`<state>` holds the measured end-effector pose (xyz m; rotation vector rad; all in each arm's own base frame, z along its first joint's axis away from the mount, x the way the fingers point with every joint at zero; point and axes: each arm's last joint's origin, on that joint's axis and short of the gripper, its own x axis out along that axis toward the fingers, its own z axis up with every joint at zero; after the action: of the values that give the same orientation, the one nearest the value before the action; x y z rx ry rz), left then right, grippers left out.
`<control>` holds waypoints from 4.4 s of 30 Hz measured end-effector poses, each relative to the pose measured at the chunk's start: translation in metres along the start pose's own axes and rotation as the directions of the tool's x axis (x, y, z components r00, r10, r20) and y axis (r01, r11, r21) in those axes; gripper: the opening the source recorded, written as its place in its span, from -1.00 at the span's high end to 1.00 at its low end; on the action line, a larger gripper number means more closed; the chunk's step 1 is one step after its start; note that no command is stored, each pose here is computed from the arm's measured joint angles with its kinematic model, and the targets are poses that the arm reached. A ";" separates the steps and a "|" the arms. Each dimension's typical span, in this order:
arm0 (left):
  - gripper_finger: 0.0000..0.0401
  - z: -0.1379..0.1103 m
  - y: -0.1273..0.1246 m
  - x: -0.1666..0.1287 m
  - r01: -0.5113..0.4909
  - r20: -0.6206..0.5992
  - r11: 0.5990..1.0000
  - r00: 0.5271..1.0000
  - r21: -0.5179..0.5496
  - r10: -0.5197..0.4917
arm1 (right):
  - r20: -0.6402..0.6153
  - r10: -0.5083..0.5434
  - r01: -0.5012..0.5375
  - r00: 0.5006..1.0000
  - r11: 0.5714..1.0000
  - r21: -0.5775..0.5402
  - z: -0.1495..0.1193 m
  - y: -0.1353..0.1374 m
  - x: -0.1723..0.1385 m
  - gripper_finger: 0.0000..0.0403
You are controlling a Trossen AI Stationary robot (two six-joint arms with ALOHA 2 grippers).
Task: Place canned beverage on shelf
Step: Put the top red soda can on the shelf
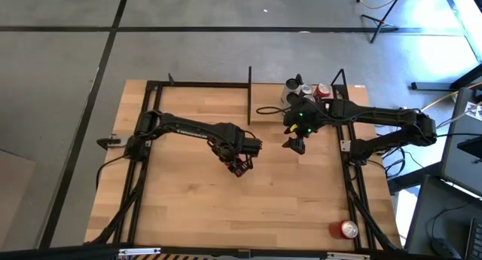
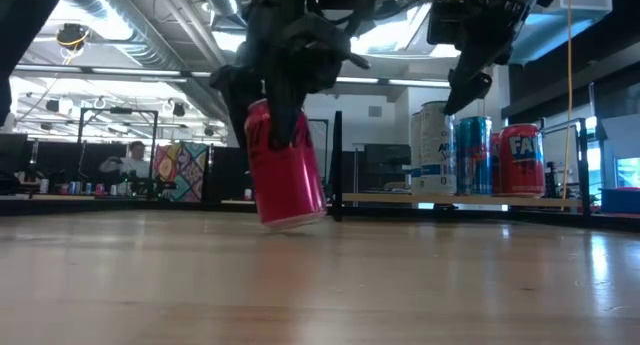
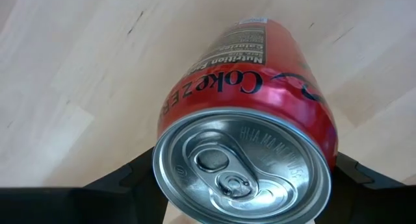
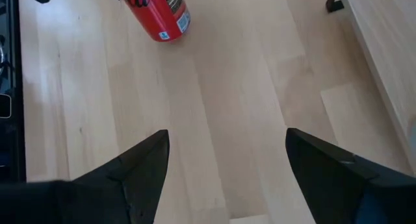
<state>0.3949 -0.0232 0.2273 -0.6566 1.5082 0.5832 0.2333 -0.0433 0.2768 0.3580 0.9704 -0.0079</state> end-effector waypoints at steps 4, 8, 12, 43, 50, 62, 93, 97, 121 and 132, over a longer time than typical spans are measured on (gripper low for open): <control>-0.35 0.002 -0.001 0.000 0.005 0.030 1.000 1.000 -0.008 -0.005 | 0.000 0.000 0.000 1.000 1.000 0.009 0.000 0.000 0.000 -0.47; -0.48 0.003 -0.001 0.000 0.005 0.041 0.999 0.999 -0.039 -0.003 | -0.001 0.000 0.000 1.000 1.000 0.024 0.000 0.000 0.000 -0.47; -0.59 0.002 -0.002 0.000 0.018 0.033 0.999 0.999 -0.037 -0.017 | -0.001 0.000 0.000 1.000 1.000 0.025 0.000 0.000 0.000 -0.47; -0.62 -0.156 0.073 -0.117 -0.033 0.387 0.924 0.913 0.382 -0.127 | 0.461 0.166 -0.087 0.871 0.978 -0.189 0.043 0.055 0.003 -0.47; -0.62 -0.201 0.114 -0.084 0.117 0.412 0.938 0.875 0.327 -0.253 | 0.451 0.138 -0.048 0.882 0.977 -0.206 0.082 0.083 0.028 -0.47; -0.62 -0.220 0.138 -0.063 0.169 0.388 0.924 0.871 0.342 -0.303 | 0.172 0.044 -0.003 0.984 0.973 -0.232 0.142 0.113 0.090 -0.47; -0.62 -0.222 0.138 -0.062 0.128 0.383 0.900 0.873 0.417 -0.302 | -0.035 -0.116 0.105 0.993 0.969 -0.222 0.119 0.097 0.170 -0.47; -0.62 -0.222 0.138 -0.062 0.127 0.384 0.899 0.873 0.419 -0.302 | -0.045 -0.119 0.107 0.992 0.971 -0.212 0.116 0.095 0.178 -0.47; -0.62 -0.222 0.138 -0.062 0.123 0.389 0.900 0.871 0.419 -0.300 | -0.072 -0.029 0.015 0.997 0.983 -0.183 0.115 0.097 0.180 -0.47; -0.62 -0.222 0.138 -0.062 0.122 0.391 0.900 0.870 0.418 -0.299 | -0.063 -0.030 0.018 0.998 0.981 -0.193 0.115 0.097 0.181 -0.47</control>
<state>0.1411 -0.0802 0.2947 -0.3446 1.0502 0.2293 0.4451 0.0412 0.2180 0.1695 1.0317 0.0758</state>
